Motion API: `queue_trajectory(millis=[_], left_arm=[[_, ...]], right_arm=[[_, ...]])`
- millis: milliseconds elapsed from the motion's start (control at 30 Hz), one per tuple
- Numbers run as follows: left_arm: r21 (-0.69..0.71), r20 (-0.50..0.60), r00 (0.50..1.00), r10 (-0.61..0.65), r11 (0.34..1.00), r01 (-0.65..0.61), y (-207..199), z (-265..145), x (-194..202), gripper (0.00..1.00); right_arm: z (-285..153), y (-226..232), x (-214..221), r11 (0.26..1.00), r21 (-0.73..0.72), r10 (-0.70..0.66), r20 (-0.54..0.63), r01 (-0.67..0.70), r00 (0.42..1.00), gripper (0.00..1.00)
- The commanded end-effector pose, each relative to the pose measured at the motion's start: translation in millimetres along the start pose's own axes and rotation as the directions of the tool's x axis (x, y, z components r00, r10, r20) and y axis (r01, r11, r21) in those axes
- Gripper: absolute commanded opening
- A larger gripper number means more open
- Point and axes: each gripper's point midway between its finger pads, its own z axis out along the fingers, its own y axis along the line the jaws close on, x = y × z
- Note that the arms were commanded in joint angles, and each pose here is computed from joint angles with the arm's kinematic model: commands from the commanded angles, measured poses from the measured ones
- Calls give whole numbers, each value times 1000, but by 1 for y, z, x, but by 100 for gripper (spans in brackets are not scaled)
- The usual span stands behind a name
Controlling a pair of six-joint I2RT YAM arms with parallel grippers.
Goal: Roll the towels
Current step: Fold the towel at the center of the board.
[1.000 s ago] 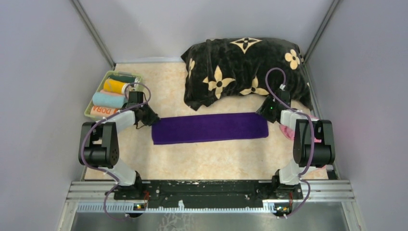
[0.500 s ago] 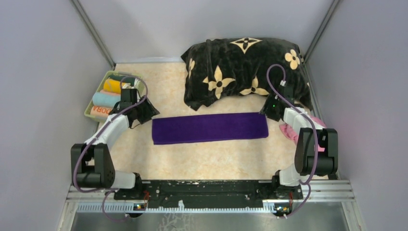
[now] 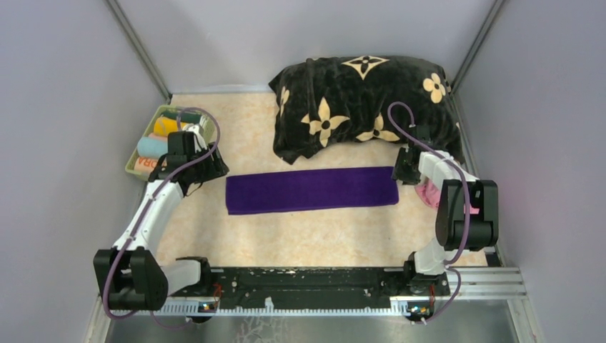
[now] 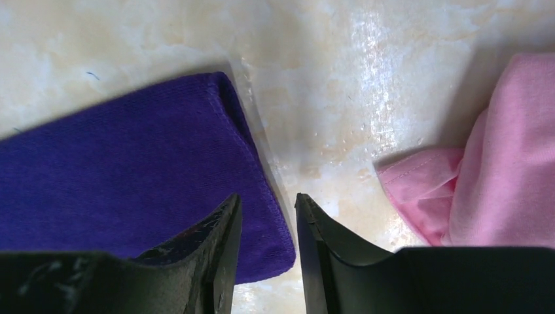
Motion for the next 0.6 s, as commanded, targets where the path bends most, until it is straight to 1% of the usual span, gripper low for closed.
queue_trajectory(millis=[0,67,200,433,467,567], left_arm=[[-17,18,998,64,998,-64,7,-3,5,66],[-13,18,997,71,997,-71,6,-5,6,66],[-9,21,996,91,996,-91,2,-7,6,66],[-5,32,994,102,995,-102,0,-10,6,66],[-3,34,994,103,995,-103,-1,-10,5,66],[6,38,994,104,994,-105,-3,-11,5,66]], right_arm=[[1,1,-8,998,27,-64,-1,64,998,36],[4,2,-7,996,36,-79,-9,79,997,37],[9,12,-3,995,-6,-102,-24,101,995,37],[12,11,0,993,14,-119,-32,120,992,38],[20,8,8,992,26,-119,-66,121,991,38],[26,6,18,990,43,-128,-105,134,986,38]])
